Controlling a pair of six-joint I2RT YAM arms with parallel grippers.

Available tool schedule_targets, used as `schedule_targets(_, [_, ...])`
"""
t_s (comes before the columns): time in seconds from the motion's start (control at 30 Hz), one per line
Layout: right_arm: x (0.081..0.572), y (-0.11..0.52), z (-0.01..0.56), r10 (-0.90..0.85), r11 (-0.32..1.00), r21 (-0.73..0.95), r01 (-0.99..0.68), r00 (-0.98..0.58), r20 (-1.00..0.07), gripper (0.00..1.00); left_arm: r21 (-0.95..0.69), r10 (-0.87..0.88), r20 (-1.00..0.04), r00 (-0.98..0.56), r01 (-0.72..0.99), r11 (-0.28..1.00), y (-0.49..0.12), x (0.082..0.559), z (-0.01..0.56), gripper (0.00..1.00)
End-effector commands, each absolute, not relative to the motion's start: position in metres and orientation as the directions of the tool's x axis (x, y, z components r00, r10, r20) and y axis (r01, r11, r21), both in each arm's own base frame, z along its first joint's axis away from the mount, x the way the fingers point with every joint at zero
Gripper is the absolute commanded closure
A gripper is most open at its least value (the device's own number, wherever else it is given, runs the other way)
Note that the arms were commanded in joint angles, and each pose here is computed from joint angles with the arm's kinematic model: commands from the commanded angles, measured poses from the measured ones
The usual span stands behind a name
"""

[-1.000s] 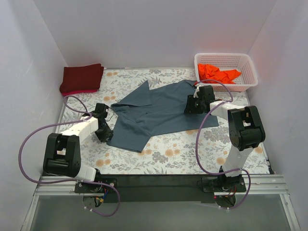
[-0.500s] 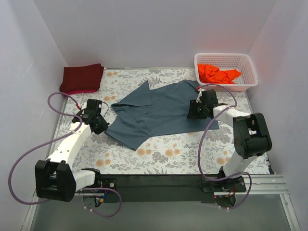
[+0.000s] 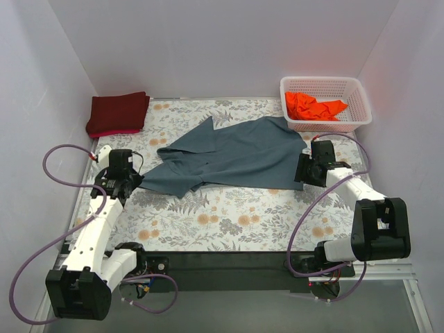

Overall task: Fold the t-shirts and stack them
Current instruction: Flatten the tshirt out

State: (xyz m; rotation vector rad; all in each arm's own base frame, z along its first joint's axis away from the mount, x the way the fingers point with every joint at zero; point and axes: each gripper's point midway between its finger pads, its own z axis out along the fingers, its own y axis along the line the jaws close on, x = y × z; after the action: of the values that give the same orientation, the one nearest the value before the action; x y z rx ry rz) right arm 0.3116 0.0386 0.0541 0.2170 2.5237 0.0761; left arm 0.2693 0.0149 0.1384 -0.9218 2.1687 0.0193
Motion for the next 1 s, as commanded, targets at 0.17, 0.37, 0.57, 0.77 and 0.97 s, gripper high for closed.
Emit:
schedule_targets(0.17, [0.298,0.031,0.04,0.248,0.968,0.106,0.226,-0.827,-0.504,0.35,-0.31,-0.588,-0.705,-0.396,-0.574,0.758,0.017,0.269,0.13,1.0])
schedule_targets(0.37, [0.297,0.041,0.025,0.25,0.968,0.132,0.213,-0.856,-0.453,0.38,-0.314,-0.575,-0.707,-0.411,-0.547,0.776,0.013,0.273,0.129,1.0])
schedule_targets(0.57, [0.29,0.037,0.011,0.228,0.973,0.067,0.221,-0.876,-0.425,0.39,-0.311,-0.568,-0.714,-0.408,-0.542,0.781,0.014,0.274,0.13,1.0])
schedule_targets(0.77, [0.27,0.046,-0.008,0.2,0.979,0.037,0.2,-0.911,-0.36,0.39,-0.298,-0.561,-0.719,-0.41,-0.548,0.782,0.016,0.274,0.129,1.0])
schedule_targets(0.97, [0.242,0.05,-0.025,0.133,0.988,-0.041,0.149,-0.953,-0.272,0.4,-0.295,-0.564,-0.712,-0.419,-0.55,0.781,0.016,0.274,0.126,1.0])
